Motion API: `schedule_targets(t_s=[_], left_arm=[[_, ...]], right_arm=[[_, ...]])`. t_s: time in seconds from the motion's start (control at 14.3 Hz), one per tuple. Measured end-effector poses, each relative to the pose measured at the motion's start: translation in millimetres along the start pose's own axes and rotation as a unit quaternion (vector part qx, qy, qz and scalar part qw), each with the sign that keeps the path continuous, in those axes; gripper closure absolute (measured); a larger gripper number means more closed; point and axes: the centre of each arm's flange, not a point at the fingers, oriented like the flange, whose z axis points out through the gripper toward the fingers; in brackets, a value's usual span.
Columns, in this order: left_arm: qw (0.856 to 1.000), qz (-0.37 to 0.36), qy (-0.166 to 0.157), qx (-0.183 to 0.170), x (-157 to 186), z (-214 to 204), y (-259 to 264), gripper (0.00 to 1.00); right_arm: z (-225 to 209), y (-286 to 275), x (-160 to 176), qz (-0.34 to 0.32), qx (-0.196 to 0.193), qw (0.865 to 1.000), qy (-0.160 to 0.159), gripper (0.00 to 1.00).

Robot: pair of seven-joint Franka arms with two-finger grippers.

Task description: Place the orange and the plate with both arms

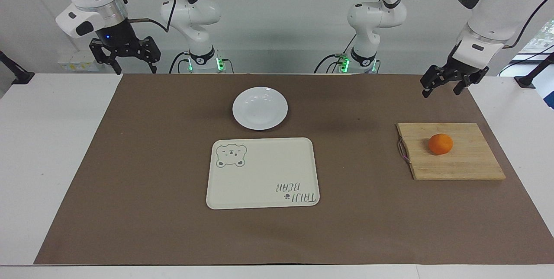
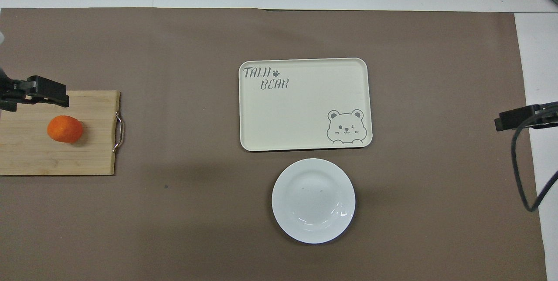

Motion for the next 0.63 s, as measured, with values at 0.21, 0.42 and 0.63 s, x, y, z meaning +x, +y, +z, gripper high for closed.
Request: schedule_targets(t_s=[0.21,0.42,0.63], left_arm=[[1.000,0.008,0.005,0.000,6.8,22.7,-28.2,0.00],[1.000,0.006,0.009,0.000,12.8,60.9,-55.9,0.00],[1.000,0.016,0.019,0.002,17.5,94.0,-82.0,0.00]], right_arm=[[0.0,0.0,0.0,0.000,0.000,1.000,0.000,0.00],[0.0,0.0,0.0,0.000,0.000,1.000,0.000,0.00],[0.0,0.0,0.0,0.000,0.000,1.000,0.000,0.00]])
